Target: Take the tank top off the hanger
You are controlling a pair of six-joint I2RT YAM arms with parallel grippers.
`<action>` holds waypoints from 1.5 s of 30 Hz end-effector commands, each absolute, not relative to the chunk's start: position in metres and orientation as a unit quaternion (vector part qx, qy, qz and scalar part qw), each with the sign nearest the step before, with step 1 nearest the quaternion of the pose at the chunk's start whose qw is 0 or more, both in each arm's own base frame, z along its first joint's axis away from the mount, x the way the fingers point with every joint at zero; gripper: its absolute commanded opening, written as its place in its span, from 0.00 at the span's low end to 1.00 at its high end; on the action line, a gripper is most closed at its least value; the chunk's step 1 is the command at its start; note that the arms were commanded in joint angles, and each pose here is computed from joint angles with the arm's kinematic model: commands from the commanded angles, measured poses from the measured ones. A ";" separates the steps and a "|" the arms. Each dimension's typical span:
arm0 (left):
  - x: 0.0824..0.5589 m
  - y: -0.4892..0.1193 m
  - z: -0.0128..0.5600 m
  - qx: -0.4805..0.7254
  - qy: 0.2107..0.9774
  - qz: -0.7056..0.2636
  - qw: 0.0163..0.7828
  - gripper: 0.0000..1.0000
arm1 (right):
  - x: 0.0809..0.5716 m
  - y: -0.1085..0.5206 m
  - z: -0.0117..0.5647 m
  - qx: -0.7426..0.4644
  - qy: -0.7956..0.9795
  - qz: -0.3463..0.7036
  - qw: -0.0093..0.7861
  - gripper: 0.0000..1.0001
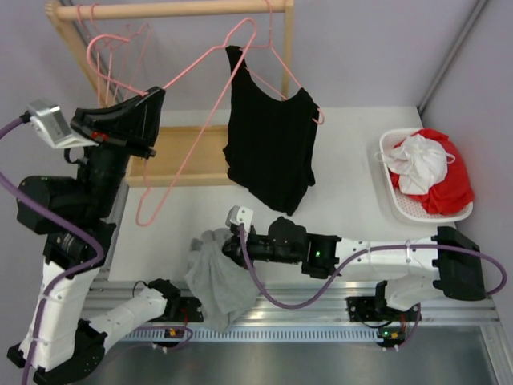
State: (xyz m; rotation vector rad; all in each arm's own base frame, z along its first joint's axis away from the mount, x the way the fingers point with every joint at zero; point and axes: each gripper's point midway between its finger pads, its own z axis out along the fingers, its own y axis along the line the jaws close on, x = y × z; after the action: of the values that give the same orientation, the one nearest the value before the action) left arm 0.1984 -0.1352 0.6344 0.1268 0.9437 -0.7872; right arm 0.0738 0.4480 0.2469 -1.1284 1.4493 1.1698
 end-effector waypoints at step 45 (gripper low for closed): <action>0.178 -0.105 0.608 0.048 0.483 -0.314 0.816 0.00 | 0.055 0.494 0.067 -0.430 0.797 0.365 0.216 0.99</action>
State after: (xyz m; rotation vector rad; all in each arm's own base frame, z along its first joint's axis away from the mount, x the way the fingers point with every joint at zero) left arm 0.1840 -0.1085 0.5998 0.1109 1.0622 -0.6655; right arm 0.0799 0.4631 0.0460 -1.1511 2.2865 0.8556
